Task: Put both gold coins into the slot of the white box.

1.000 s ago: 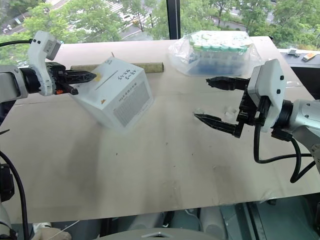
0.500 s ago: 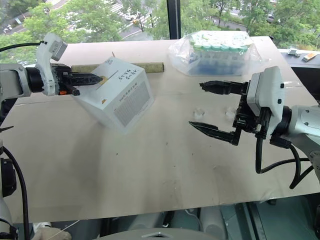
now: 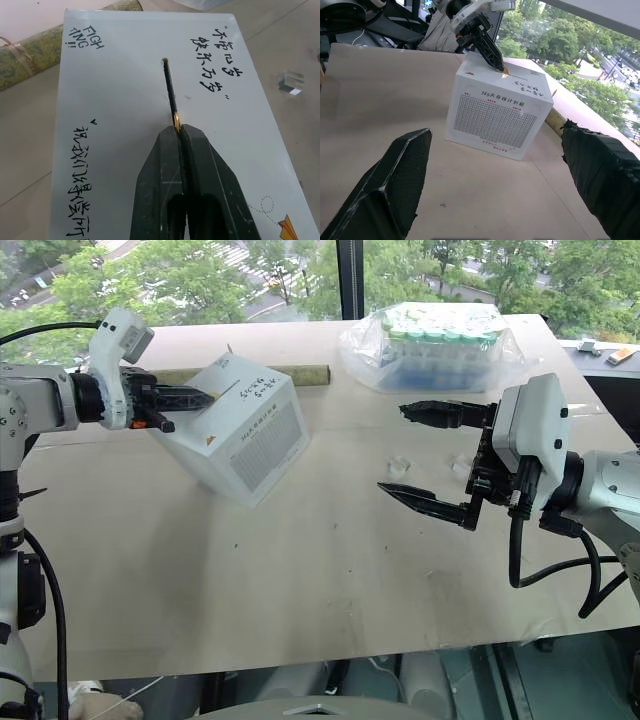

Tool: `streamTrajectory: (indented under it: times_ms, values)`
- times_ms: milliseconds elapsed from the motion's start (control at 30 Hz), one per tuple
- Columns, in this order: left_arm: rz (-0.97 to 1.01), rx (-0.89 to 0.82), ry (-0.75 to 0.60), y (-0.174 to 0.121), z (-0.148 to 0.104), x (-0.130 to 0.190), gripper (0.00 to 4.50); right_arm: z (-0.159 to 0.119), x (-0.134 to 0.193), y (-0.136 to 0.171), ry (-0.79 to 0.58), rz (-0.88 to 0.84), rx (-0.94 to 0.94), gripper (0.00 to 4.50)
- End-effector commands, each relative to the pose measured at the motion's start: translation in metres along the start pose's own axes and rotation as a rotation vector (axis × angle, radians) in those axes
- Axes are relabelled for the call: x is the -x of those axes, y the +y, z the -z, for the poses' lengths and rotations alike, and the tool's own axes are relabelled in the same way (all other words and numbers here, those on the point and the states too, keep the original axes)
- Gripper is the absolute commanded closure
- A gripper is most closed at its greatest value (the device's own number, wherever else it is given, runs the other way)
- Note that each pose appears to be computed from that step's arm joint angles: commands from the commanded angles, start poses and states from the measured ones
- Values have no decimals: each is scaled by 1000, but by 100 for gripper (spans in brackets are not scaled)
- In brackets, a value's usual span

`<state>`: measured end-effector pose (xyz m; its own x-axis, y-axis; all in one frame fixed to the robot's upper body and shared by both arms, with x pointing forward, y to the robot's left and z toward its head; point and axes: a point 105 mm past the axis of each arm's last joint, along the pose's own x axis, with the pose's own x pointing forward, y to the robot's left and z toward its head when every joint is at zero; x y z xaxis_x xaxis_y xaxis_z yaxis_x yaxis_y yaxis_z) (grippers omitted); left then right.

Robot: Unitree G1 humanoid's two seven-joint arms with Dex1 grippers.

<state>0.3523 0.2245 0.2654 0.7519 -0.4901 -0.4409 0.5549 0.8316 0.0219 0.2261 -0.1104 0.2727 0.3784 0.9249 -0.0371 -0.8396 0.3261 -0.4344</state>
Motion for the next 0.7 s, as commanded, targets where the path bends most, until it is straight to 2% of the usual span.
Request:
streamTrajectory:
  times_ms: [33,300,333,400,433,467,600,700]
  values:
    - [-39,7,-17,-7,-13,3,450,-8,2,-2,-8,20,56,8]
    - [-75,-42,-19,-12,-14,-1,450,-7,2,-2,-4,23,56,8]
    - [-63,-40,-44,-14,-17,1,395,-7,3,-2,-1,24,54,0]
    - [-47,-22,-111,-15,-25,4,341,-6,3,-2,2,25,50,0]
    - [-32,-6,-156,-15,-30,8,286,-6,4,-2,5,26,47,0]
    - [53,-5,-204,-22,-33,14,257,-4,4,-2,11,31,39,0]
    - [298,-28,-287,-50,-29,30,257,3,6,-2,35,55,-6,0]
    - [378,-66,-321,-69,-26,32,257,9,9,-3,59,79,-23,0]
